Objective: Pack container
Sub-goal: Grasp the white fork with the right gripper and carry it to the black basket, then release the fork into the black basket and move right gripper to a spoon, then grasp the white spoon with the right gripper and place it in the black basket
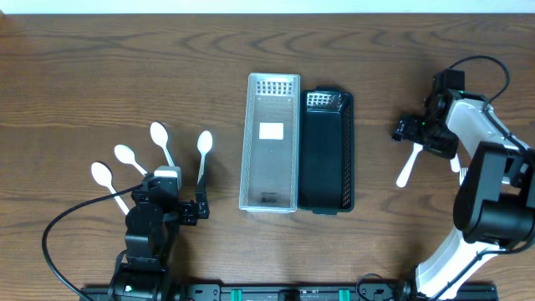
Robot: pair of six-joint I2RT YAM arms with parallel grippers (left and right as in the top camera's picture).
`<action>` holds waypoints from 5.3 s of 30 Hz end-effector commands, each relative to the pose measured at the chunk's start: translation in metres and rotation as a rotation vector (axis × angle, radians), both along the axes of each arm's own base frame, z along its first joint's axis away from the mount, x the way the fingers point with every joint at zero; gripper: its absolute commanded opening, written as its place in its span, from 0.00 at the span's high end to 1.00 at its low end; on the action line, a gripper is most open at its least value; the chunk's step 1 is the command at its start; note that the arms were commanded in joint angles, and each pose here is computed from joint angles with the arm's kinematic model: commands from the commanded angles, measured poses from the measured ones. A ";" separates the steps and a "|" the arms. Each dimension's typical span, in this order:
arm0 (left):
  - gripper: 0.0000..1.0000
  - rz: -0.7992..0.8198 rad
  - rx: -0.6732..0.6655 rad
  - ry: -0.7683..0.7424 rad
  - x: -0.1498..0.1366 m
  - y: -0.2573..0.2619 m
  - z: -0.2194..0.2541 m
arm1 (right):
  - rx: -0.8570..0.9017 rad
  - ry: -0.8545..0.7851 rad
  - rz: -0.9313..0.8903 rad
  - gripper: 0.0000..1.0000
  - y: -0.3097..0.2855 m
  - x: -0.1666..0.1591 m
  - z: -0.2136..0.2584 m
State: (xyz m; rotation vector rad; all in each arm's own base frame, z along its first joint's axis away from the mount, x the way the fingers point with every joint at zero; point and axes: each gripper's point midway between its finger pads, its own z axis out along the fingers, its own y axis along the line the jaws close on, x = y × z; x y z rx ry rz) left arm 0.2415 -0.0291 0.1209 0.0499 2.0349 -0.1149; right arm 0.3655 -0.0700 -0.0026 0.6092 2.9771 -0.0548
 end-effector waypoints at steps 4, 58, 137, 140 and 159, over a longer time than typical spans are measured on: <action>0.02 0.020 -0.009 -0.012 0.001 0.002 0.007 | 0.045 0.014 0.007 0.01 0.004 0.004 -0.015; 0.02 0.020 -0.007 0.007 -0.001 0.002 0.003 | 0.127 -0.254 0.331 0.93 0.213 0.010 0.155; 0.02 0.020 -0.003 0.032 -0.003 0.003 -0.002 | 0.136 0.238 0.229 0.16 -0.067 0.016 -0.015; 0.02 0.020 -0.003 0.032 -0.003 0.003 -0.002 | 0.137 0.236 0.225 0.25 -0.067 0.017 -0.015; 0.02 0.020 -0.003 0.032 -0.003 0.003 -0.002 | 0.136 0.242 0.114 0.87 -0.066 0.016 -0.015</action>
